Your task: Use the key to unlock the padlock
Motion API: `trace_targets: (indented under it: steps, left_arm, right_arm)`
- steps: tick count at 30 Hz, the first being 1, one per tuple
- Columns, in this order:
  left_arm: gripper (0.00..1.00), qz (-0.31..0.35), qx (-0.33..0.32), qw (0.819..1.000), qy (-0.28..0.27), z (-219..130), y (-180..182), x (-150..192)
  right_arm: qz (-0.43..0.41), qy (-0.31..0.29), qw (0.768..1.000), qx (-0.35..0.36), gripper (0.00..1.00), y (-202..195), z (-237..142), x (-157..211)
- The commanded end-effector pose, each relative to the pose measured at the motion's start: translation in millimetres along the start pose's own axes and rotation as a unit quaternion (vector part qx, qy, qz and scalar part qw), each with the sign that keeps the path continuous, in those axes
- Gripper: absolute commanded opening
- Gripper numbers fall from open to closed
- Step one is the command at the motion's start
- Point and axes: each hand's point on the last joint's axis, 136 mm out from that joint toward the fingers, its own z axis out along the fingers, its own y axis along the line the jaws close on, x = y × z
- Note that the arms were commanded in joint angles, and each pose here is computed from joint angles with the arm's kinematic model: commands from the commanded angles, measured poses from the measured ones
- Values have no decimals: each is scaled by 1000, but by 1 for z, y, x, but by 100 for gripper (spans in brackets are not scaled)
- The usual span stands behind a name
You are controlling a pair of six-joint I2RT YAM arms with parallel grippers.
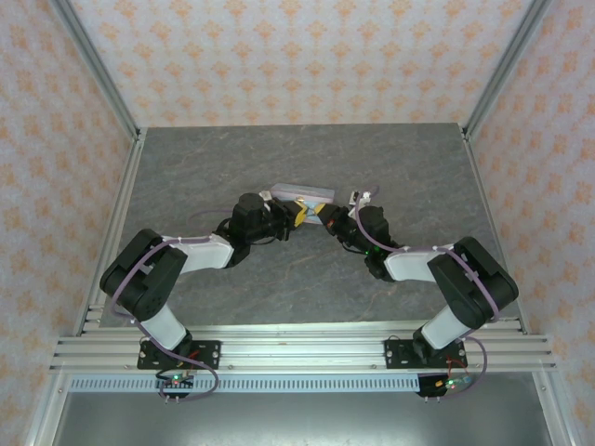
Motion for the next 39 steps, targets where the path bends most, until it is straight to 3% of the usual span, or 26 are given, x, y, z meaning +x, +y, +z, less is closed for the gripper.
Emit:
trace_targets:
  steps: [1,39]
  left_arm:
    - [0,18,24,1000,-6,-6,-17,3]
    - [0,24,27,999,6,-5,-19,15]
  right_arm:
    - [-5,-2,1000,-22,0,12,-3,1]
    - [-6,-15,1000,-22,0,18,9,-7]
